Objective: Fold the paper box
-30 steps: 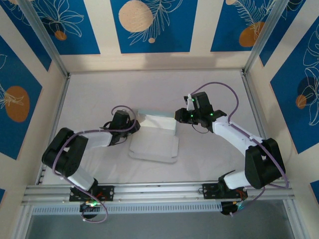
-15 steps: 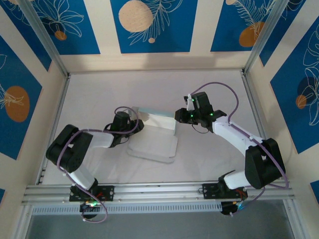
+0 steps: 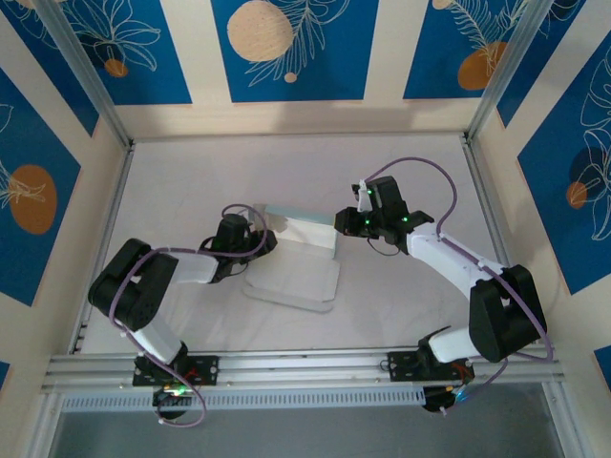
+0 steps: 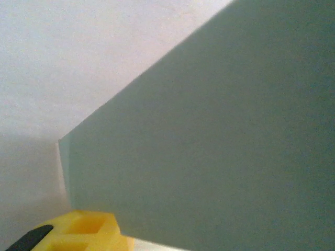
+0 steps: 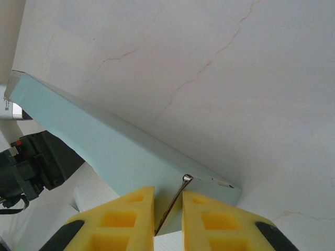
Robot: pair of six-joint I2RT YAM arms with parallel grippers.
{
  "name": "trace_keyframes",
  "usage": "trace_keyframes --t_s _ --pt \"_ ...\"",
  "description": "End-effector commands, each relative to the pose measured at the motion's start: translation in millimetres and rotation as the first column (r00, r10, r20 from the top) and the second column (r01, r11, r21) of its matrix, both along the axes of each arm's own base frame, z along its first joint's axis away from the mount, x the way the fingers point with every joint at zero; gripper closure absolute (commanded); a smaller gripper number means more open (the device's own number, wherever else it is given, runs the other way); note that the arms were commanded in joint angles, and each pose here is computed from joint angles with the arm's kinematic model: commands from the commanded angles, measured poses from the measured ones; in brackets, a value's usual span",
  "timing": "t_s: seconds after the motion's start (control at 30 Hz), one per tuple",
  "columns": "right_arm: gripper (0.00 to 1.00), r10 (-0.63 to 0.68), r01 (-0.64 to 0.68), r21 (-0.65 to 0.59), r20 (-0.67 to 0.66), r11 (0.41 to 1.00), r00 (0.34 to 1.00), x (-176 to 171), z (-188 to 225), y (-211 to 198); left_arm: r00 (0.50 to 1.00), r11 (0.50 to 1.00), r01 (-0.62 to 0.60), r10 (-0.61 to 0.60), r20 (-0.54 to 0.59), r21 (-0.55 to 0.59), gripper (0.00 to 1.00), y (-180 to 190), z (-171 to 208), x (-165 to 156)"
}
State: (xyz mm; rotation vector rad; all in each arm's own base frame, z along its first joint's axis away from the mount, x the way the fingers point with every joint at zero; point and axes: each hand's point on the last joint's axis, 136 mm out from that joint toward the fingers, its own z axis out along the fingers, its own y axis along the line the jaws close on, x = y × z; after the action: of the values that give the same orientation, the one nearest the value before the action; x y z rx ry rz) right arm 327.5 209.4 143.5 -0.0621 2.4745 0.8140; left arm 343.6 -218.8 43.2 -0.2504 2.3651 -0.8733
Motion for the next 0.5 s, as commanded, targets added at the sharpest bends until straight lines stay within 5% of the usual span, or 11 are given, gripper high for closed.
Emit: trace_keyframes --t_s 0.0,0.47 --pt "0.8 0.055 -0.056 -0.011 -0.068 0.998 0.996 -19 -11 7 0.994 0.995 0.094 -0.092 0.055 -0.03 0.62 -21 14 -1" --pt "0.8 0.062 -0.064 -0.03 -0.062 0.998 0.996 -17 -9 6 0.992 0.992 0.12 -0.121 0.024 0.026 0.64 -24 6 -8"
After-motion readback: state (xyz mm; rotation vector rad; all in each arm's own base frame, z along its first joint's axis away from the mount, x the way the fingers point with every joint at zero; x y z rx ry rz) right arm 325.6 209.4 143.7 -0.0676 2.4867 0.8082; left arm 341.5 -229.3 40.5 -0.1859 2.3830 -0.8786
